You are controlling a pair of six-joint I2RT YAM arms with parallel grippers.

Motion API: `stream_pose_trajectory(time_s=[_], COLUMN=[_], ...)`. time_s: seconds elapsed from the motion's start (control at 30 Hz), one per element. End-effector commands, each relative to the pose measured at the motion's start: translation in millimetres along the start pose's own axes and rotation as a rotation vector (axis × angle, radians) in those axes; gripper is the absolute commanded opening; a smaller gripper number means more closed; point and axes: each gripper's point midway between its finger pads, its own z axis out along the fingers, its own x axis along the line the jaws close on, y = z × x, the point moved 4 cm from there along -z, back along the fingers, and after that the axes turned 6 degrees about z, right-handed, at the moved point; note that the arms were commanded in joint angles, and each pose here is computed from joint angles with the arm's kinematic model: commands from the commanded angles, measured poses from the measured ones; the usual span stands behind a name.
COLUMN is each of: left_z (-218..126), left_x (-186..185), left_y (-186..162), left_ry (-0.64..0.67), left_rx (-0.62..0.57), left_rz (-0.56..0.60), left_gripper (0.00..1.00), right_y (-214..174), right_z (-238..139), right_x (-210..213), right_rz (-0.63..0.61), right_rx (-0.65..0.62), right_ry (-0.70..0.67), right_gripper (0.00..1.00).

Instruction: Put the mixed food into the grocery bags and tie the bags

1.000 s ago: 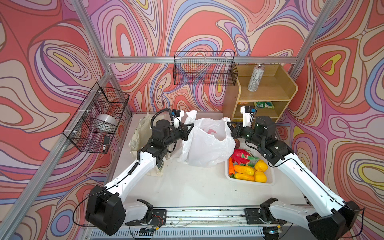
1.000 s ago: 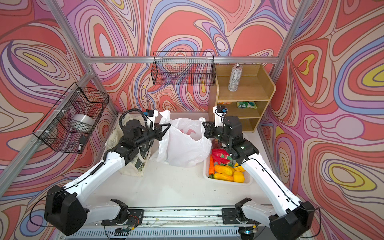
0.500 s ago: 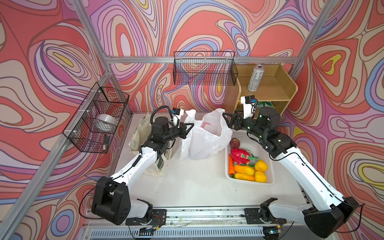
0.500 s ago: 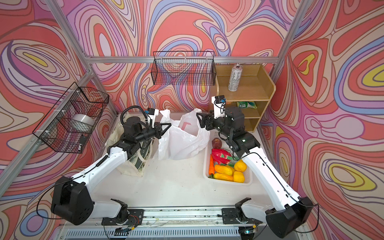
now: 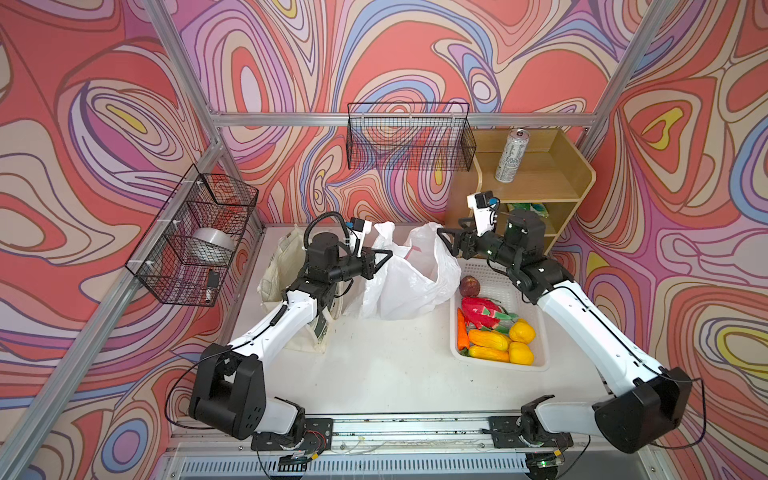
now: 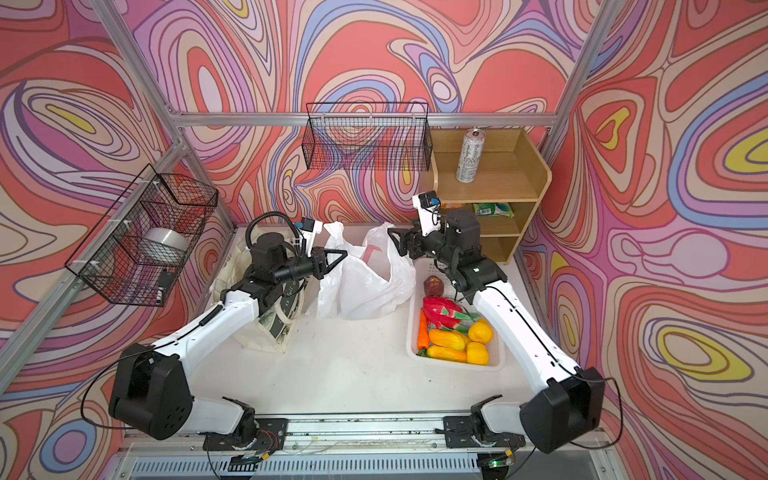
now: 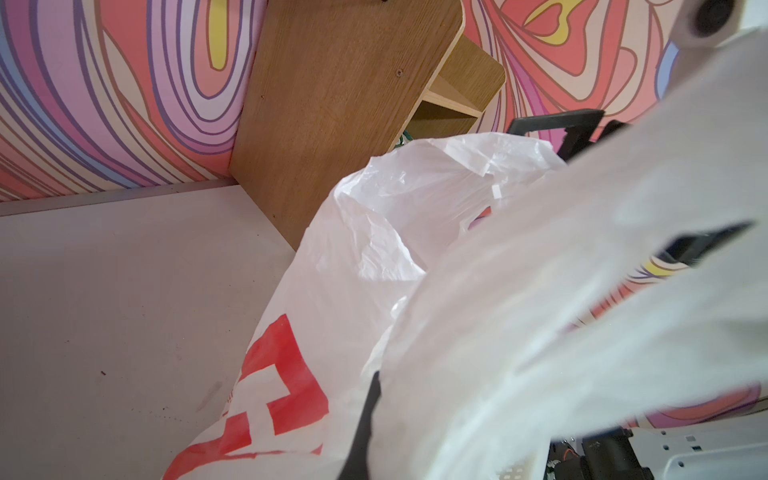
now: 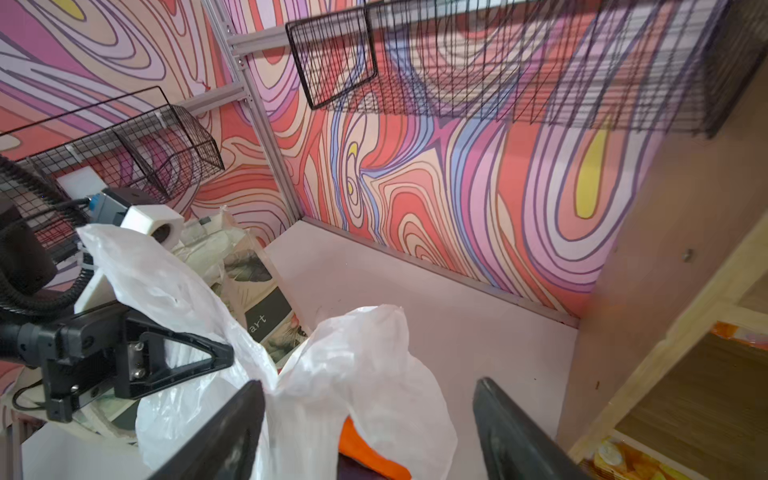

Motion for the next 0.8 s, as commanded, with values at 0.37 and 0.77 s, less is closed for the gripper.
stream_pose_trajectory(time_s=[0.37, 0.77], left_z=[4.5, 4.3], left_x=[-6.8, 10.5], left_y=[9.6, 17.9], left_ry=[-0.084, 0.062], left_rx=[0.001, -0.021], left_rz=[-0.016, -0.049], left_gripper=[0.00, 0.00], right_y=[14.9, 47.1], right_z=[21.9, -30.4], right_x=[22.5, 25.0], right_rz=[0.006, 0.294], right_rx=[0.002, -0.228], right_ry=[0.239, 0.132], right_gripper=[0.32, 0.00])
